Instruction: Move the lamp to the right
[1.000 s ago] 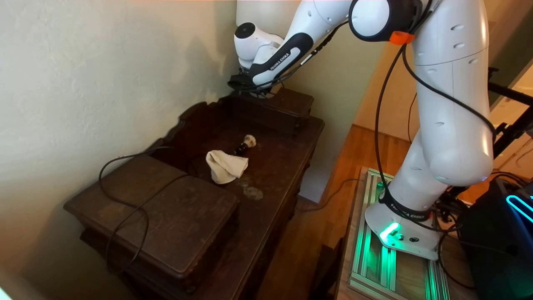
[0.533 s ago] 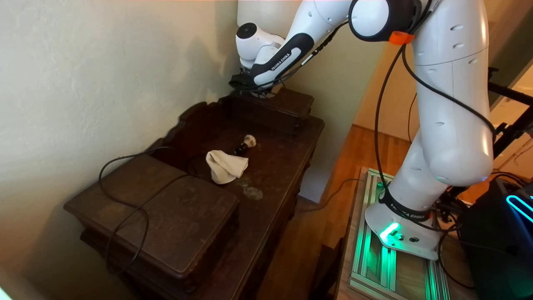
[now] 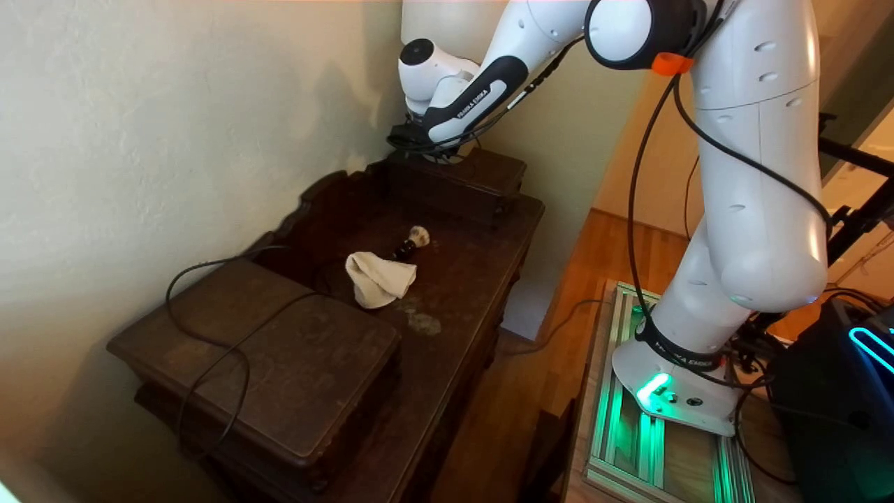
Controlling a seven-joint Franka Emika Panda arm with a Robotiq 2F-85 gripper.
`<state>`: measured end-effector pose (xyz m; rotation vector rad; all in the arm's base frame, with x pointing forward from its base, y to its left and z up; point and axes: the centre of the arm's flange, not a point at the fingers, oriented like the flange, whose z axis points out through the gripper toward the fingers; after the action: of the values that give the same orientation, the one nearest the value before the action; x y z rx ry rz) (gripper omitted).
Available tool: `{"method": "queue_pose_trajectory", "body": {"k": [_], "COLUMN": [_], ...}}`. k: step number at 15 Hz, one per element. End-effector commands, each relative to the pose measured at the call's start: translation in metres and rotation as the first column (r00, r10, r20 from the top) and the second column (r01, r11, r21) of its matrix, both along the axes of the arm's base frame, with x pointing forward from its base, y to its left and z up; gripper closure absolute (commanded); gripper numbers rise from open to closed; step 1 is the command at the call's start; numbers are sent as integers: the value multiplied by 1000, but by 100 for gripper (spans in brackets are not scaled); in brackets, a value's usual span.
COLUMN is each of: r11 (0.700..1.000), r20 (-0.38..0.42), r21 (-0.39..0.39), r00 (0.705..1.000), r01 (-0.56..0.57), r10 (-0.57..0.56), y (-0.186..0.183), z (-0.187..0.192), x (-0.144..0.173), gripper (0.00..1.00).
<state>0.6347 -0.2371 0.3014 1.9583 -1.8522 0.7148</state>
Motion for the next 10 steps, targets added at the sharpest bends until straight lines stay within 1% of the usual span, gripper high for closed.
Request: {"method": "queue_pose_trajectory", "body": {"k": [1,10], "r11": [1000,1000], "r20": [21,40], "r21": [-27,-26], "r00": [1000,999], "r01": [3,5], "r10": [-2,-4], "y": [-9,-17], "z": [7,6], "x": [-14,-20], "gripper": [0,0]}}
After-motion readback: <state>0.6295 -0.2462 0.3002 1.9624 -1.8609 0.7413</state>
